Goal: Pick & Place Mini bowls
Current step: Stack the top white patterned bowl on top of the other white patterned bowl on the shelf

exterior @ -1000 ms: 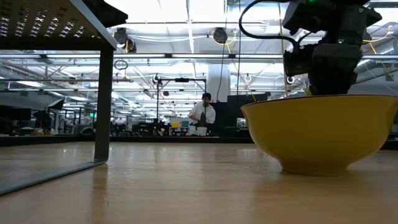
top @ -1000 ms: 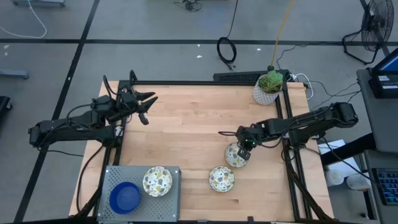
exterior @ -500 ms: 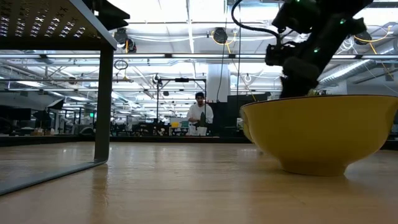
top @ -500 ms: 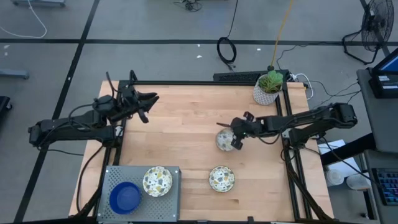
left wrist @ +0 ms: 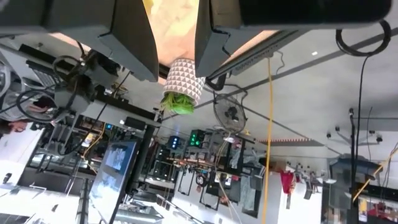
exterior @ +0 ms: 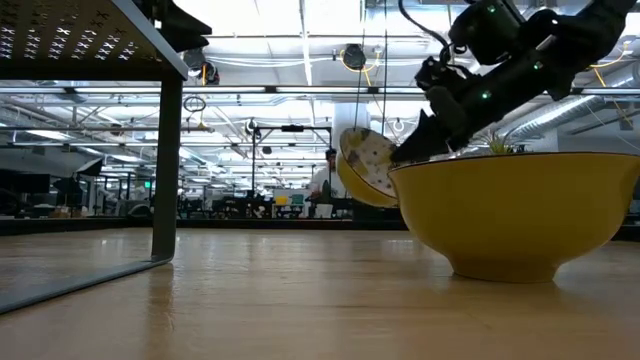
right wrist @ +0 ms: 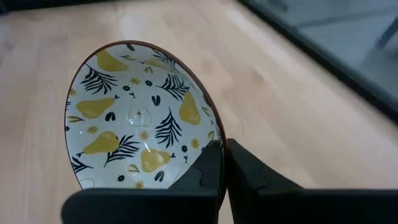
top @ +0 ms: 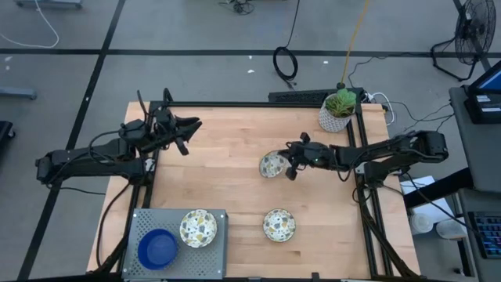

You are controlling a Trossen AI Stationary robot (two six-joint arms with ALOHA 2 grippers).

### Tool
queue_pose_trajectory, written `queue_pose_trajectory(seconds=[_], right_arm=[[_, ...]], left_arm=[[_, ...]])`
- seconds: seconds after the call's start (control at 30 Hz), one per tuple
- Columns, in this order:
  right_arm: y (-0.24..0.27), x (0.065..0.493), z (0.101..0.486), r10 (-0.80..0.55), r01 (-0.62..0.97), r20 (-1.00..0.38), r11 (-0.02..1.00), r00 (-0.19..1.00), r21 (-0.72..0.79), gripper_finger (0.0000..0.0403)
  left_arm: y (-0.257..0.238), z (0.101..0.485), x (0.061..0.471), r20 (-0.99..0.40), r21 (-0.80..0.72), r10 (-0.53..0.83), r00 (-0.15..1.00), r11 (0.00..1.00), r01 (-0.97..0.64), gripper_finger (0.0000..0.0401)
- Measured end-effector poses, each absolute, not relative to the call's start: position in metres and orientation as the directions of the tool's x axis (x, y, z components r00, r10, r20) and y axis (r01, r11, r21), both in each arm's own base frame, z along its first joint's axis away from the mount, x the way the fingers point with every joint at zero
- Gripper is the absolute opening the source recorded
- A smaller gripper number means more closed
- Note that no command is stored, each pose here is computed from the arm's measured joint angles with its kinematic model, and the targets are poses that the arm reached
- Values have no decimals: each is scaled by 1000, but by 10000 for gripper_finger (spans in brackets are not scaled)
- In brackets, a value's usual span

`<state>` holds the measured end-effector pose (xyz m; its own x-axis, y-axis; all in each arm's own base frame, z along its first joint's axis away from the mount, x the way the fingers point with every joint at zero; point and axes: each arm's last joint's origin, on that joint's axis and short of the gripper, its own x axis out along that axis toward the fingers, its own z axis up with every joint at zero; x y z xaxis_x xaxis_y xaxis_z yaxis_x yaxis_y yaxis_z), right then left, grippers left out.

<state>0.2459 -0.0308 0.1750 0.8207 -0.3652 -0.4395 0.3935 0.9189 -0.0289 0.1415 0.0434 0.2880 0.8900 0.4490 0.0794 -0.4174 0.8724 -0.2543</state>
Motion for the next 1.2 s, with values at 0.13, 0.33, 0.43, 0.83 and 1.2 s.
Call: queue_pose_trajectory(seconds=[0.13, 0.33, 0.43, 0.83, 1.2], right_arm=[[-33, 252, 176, -438, 425, -363, 897, 822, -121, 0], [-36, 266, 178, -488, 439, -202, 865, 849, -243, 0], [-37, 272, 180, -488, 446, -112, 852, 865, -274, 0], [-55, 309, 225, -485, 444, 7, 795, 875, -414, 0], [-75, 317, 253, -535, 509, 88, 723, 840, -467, 0]], left_arm=[[44, 290, 141, 95, -236, 459, 883, 872, -428, 108], [44, 291, 141, 108, -264, 473, 875, 862, -433, 108], [44, 290, 142, 100, -306, 470, 877, 853, -422, 108], [42, 270, 175, -15, -336, 414, 910, 855, -395, 108], [34, 261, 194, -30, -267, 339, 940, 904, -334, 108]])
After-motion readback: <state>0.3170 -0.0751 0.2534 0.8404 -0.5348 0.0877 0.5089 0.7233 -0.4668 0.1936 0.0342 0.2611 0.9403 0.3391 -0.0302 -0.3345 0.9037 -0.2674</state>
